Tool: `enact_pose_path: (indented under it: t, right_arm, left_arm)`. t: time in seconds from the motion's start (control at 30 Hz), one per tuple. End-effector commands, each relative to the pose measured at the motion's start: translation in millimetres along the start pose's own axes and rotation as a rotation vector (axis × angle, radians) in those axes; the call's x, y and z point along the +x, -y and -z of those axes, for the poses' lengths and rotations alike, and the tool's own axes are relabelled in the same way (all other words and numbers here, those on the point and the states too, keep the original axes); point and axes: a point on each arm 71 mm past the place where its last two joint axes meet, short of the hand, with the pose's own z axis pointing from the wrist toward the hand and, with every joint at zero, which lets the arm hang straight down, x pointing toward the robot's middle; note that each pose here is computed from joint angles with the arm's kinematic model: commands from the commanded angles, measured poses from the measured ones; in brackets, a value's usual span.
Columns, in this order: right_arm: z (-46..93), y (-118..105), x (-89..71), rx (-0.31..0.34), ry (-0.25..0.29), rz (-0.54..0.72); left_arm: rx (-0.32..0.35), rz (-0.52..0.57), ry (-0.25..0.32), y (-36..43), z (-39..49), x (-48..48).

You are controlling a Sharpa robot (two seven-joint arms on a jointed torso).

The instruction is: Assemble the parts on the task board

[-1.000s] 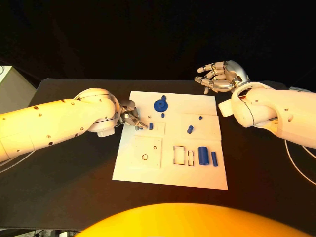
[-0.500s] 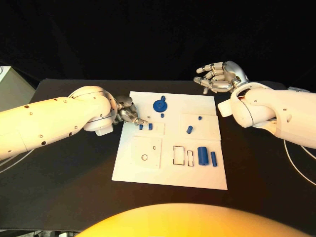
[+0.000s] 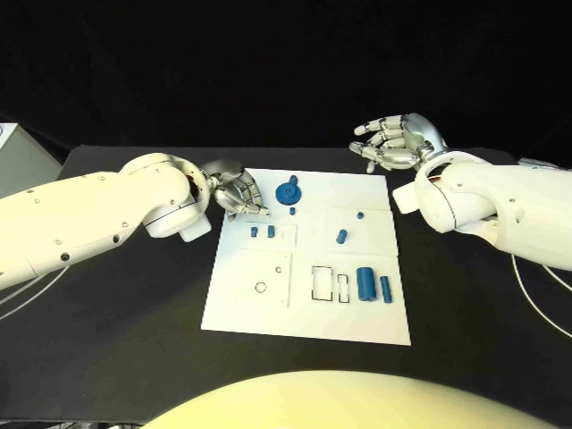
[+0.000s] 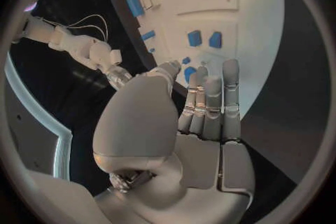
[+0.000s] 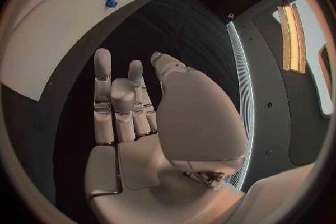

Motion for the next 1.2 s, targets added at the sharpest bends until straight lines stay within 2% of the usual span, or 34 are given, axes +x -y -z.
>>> enact_pose_path:
  t: [0.03, 0.2, 0.4, 0.67, 0.93, 1.2]
  right_arm:
    - [-0.4, -1, 0.9, -0.017, -0.008, 0.001]
    - [-1.1, 0, 0.8, -0.018, -0.006, 0.002]
    - [-1.2, 1, 1.2, -0.018, -0.006, 0.001]
    - [-1.0, 0, 2.6, -0.019, -0.009, 0.000]
    - [-0.8, 0, 3.7, -0.019, -0.009, -0.001]
    - [-0.8, -1, 4.7, -0.019, -0.011, -0.002]
  left_arm:
    - [0.256, 0.032, 0.101, 23.8, -2.7, -3.0]
    - [0.401, -0.096, 0.169, 36.6, -11.3, 5.4]
    - [0.459, -0.244, 0.190, 38.9, -22.3, 15.5]
    - [0.438, -0.427, 0.139, 41.0, -38.9, 28.4]
    - [0.389, -0.538, 0.089, 42.6, -49.1, 35.7]
    - [0.347, -0.597, 0.052, 43.7, -55.9, 39.8]
